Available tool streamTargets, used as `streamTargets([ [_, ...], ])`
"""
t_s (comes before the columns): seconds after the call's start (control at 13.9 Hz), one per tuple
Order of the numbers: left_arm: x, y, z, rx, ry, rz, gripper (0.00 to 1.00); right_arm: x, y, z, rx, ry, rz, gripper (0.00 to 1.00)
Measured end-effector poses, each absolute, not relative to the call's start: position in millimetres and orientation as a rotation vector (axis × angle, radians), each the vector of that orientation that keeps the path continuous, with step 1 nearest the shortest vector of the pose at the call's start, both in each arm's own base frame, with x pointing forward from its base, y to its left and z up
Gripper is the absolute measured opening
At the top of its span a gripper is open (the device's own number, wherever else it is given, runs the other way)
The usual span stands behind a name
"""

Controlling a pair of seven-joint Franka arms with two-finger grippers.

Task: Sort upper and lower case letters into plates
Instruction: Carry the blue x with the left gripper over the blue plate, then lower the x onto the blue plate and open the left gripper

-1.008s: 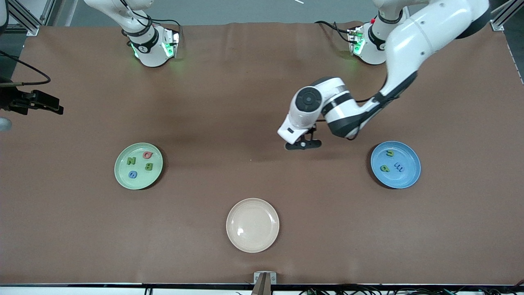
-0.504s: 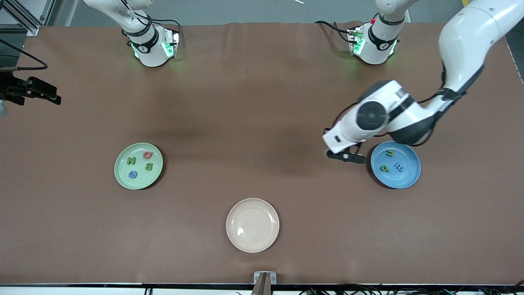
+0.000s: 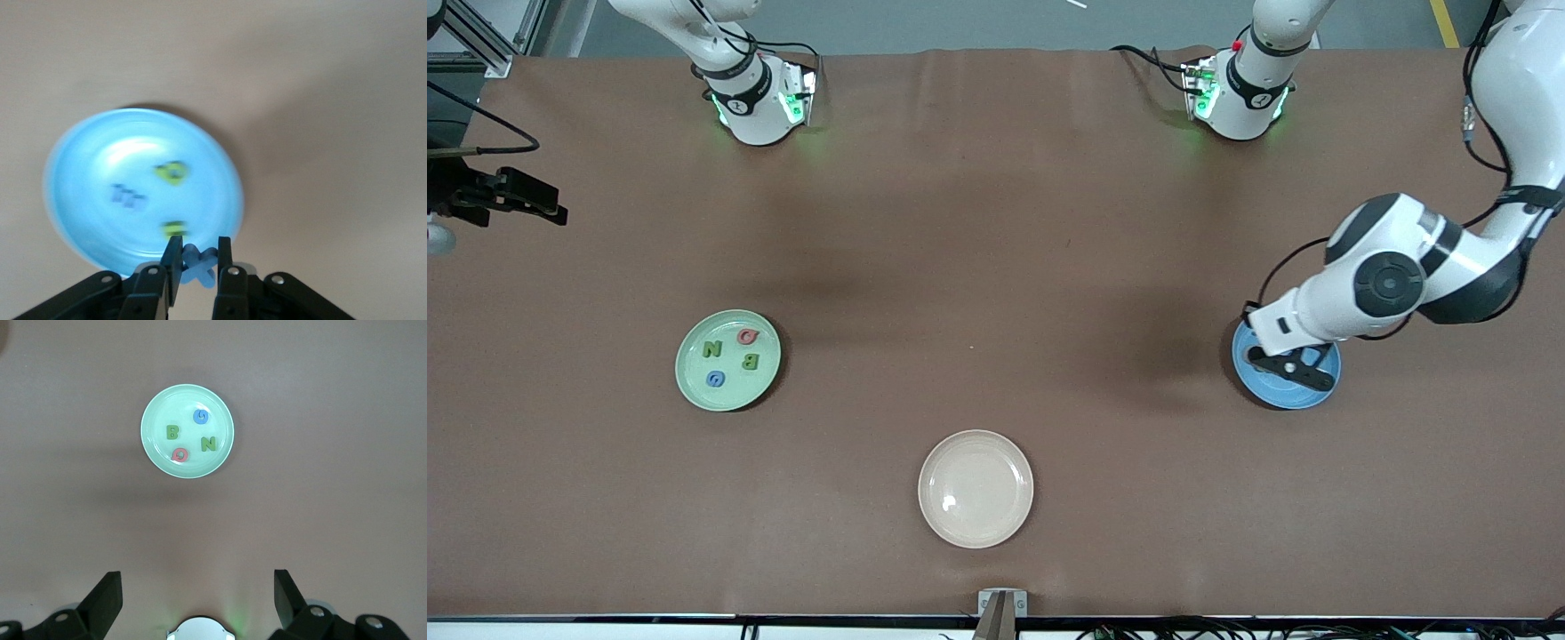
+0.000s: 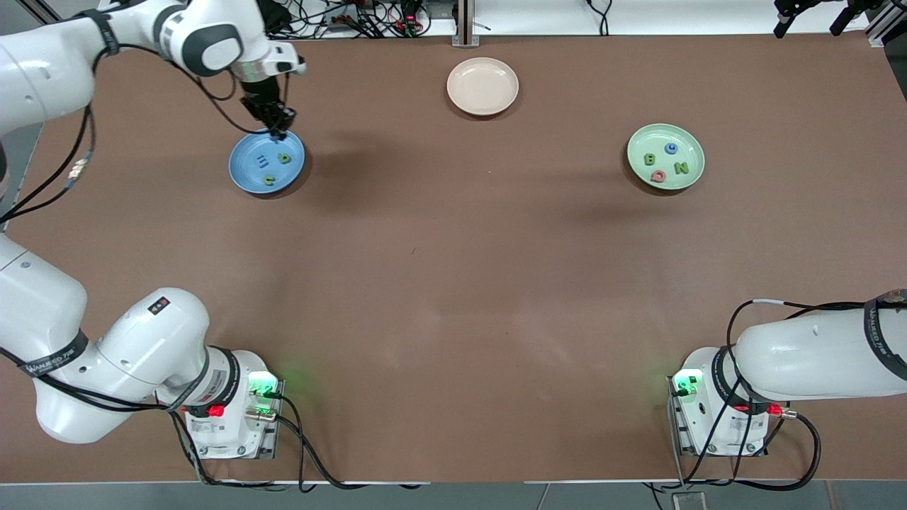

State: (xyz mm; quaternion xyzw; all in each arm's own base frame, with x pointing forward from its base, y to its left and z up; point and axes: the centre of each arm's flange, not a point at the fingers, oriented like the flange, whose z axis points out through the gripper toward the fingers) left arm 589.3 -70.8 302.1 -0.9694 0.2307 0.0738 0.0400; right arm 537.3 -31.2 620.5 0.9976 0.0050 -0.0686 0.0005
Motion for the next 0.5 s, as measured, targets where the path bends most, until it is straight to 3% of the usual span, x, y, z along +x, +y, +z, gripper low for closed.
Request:
streamTargets([
  [0.5, 578, -14, 233, -2.883, 0.801, 0.089, 0.25, 538, -31, 623, 3.134, 0.016, -0.192, 1.0],
])
